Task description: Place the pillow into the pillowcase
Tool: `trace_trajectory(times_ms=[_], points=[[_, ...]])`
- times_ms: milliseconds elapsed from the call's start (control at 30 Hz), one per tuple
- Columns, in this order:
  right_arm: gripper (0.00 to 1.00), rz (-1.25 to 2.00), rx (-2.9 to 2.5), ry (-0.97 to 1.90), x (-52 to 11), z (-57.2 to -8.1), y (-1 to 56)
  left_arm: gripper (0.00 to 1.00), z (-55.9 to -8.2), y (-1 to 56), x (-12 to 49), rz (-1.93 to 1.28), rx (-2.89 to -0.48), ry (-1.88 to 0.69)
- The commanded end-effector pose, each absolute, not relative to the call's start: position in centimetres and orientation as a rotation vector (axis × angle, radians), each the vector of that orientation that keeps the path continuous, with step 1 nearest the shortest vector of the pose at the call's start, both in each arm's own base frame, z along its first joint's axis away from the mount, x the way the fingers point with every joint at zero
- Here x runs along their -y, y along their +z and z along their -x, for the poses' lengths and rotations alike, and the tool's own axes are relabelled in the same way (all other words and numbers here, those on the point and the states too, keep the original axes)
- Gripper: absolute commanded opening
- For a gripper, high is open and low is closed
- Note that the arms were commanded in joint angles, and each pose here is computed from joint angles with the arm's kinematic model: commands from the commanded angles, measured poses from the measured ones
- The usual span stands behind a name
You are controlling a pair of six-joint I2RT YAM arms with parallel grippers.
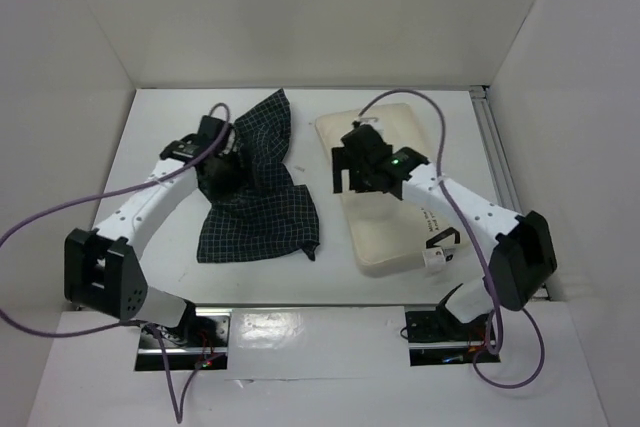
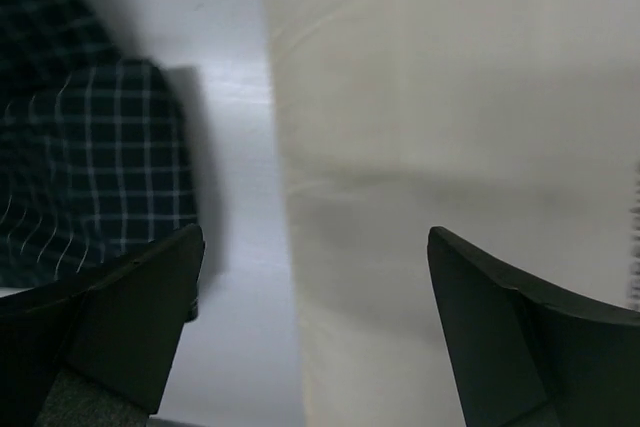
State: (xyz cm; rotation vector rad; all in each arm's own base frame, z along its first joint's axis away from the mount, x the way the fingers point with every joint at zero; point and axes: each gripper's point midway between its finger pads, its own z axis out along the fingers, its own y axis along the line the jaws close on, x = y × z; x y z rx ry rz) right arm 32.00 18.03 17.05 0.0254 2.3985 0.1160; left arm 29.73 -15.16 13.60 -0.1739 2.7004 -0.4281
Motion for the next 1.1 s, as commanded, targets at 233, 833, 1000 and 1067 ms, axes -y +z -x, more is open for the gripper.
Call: trace_trajectory(times_ms=[233, 833, 1000, 1067], points=[[1.0, 0.452, -2.573, 0.527, -32.5, -24.8, 10.0, 0.85, -23.8, 6.1, 3.2, 0.849, -2.691, -0.155], [0.2, 0.519, -2.674, 0.548, -34.6, -23.1, 5.0, 0.85, -22.1, -1.3, 1.6, 1.183, -2.754, -0.021], [0.0, 0.5, -2.67, 0.483, -33.4, -23.2, 5.8, 0.0, -23.6, -0.5, 3.2, 1.137, -2.79, -0.181], [0.0, 0.504, -2.621, 0.469, -33.2, -23.9, 7.7, 0.0, -24.9, 1.5, 3.3, 1.086, -2.757, -0.225]])
